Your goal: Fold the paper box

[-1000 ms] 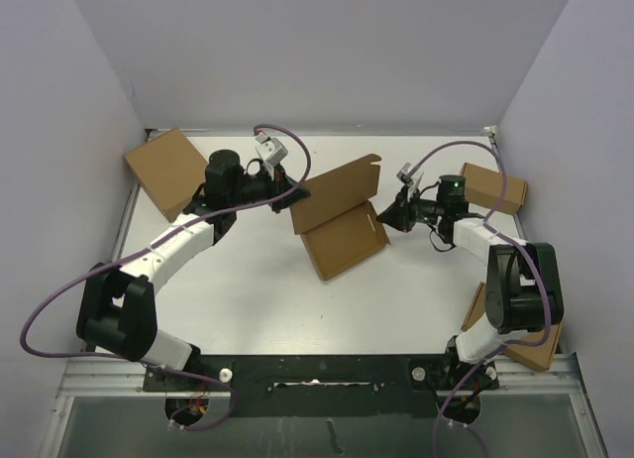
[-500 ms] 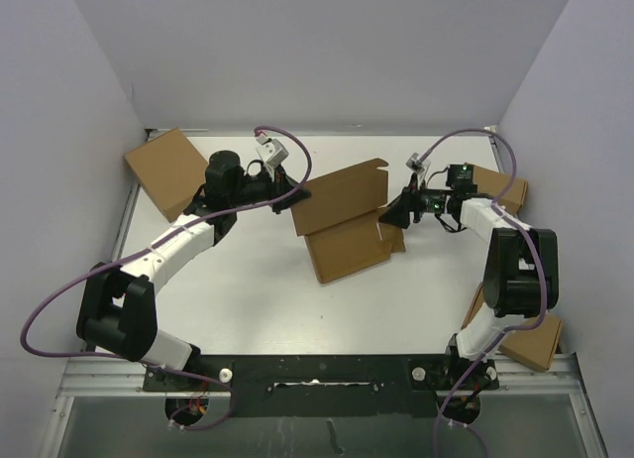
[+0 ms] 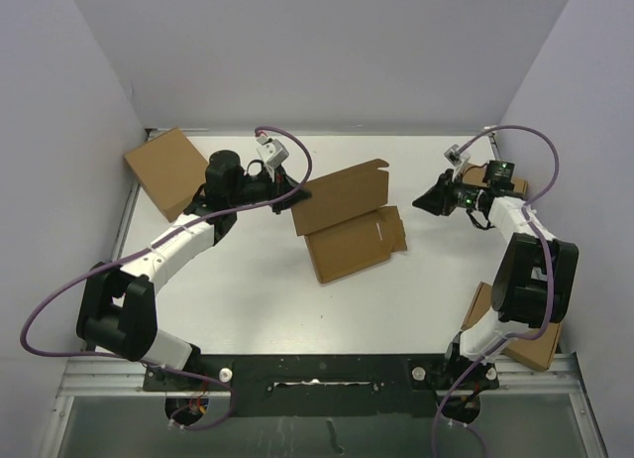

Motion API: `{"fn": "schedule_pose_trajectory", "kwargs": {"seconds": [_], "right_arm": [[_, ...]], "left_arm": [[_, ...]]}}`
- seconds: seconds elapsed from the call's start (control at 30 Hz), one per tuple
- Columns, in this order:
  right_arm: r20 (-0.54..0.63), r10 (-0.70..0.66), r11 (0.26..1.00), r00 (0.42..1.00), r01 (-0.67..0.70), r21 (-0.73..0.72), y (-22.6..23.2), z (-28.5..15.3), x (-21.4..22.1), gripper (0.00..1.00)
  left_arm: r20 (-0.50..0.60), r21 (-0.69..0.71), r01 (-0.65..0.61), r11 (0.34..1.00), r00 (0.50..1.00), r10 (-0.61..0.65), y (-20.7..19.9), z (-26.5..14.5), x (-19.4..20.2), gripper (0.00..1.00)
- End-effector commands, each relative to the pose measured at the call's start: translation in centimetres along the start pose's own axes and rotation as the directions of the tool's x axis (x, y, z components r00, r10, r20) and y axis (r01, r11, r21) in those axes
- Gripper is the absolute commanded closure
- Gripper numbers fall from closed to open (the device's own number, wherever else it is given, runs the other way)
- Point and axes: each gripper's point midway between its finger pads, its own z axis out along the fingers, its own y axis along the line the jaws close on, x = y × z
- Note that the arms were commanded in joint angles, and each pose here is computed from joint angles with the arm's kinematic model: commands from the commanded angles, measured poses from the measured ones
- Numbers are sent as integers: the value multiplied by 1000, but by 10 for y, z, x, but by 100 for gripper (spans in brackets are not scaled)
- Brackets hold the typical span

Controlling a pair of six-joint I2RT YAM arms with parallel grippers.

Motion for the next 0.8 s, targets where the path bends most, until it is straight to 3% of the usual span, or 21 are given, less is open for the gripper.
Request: {"fn": "schedule_pose_trajectory", "kwargs": {"seconds": [0.0,0.1,0.3,0.53,0.77], "right_arm": [[-57,89,980,994,-77,183,-41,1,13,91],[-110,120,980,987,-100,172,-47,8,32,96],[-149,83,997,985,-83,12,-20,26,49,95],[-117,32,988,993,-48,-143,17,31,42,79],[-141,42,979,989,-69,-192,28,41,48,66]], "left_arm": [[77,38,-90,995,993,87,-13,-3,-30,100],[79,38,-90,995,993,87,-13,-3,-30,100],[81,38,-86,996,993,82,-13,-3,-28,100],[81,42,-86,995,993,82,-13,-3,-27,100],[85,48,-81,996,993,77,-12,-1,-26,100]]}}
